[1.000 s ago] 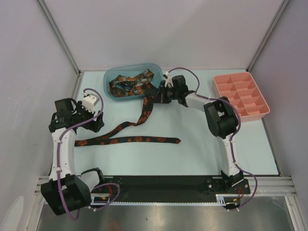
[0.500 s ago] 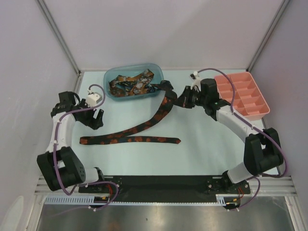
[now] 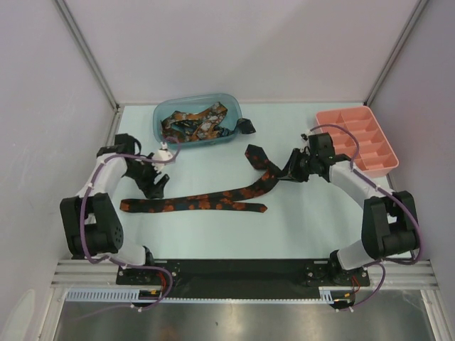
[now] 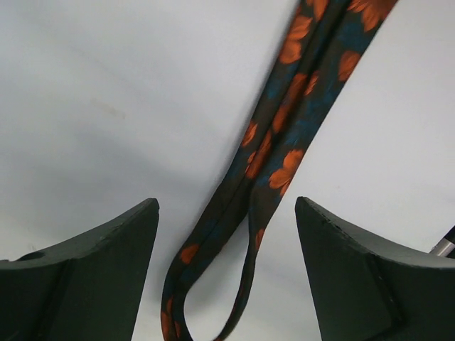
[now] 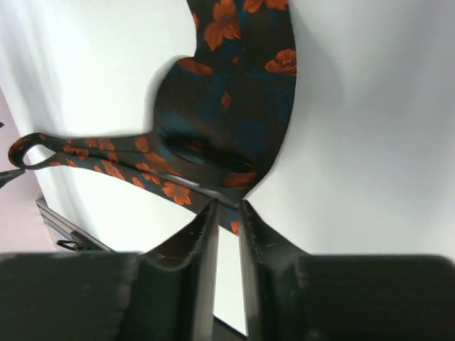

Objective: Roll the ties
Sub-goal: Flatten out the tie at the center of the board.

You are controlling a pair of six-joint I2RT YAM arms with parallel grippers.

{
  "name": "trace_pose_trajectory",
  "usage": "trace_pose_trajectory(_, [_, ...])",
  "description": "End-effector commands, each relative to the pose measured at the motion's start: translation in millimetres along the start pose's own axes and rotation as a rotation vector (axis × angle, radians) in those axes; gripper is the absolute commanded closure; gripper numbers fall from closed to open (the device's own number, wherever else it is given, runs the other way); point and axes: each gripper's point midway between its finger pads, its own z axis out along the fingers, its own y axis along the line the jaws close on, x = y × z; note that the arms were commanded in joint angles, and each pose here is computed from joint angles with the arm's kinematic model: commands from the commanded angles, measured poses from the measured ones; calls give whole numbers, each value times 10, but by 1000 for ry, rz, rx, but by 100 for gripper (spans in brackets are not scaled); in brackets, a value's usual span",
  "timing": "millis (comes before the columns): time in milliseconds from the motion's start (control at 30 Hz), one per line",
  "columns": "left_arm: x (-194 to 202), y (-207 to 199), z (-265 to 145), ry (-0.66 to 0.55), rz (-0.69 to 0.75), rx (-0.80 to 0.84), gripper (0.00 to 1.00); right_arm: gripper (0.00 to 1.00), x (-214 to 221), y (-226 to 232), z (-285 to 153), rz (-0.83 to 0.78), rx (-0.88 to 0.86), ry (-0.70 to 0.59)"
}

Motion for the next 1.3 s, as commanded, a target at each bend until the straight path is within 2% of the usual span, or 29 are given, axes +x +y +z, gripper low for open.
trace_pose_trajectory(0, [-217,-144,226,-8,157,51,17,69,-192,225,-452,-160,-33,-54])
trace_pose_trajectory(67, [-228,-145,318,1,161,60,17,58,-340,334,-587,-267,-38,-101])
trace_pose_trajectory(100, [-173,-132,383,23,153,72,17,56,-359,323,-615,-344,-31,-104])
trace_pose_trajectory(233, [124,-69,510,135,170,64,22,56,-542,456,-550,-473,-54,-145])
trace_pose_trajectory(400, [479,-18,506,237,174,49,35,53,-650,338,-8,-565,-9,-75])
trace_pose_trajectory(533, [869,62,394,311,142,41,47,48,-833,238,324,-595,-3,-89])
trace_pose_trajectory(633, [1062,145,313,349,129,24,49,46,-946,212,605,-632,-7,-84])
trace_pose_trajectory(967, [816,308,147,275,127,-26,47,41,-1276,361,1278,-618,-27,-154])
trace_pose_trajectory(1133, [638,345,74,211,126,-53,43,41,-1264,165,1443,-612,31,-143])
trace_pose_trajectory(1167, [608,352,62,201,114,-60,41,42,-1219,110,1488,-602,37,-128])
trace_pose_trajectory(1267, [514,400,33,170,100,-76,37,51,-1101,46,1524,-591,38,-93])
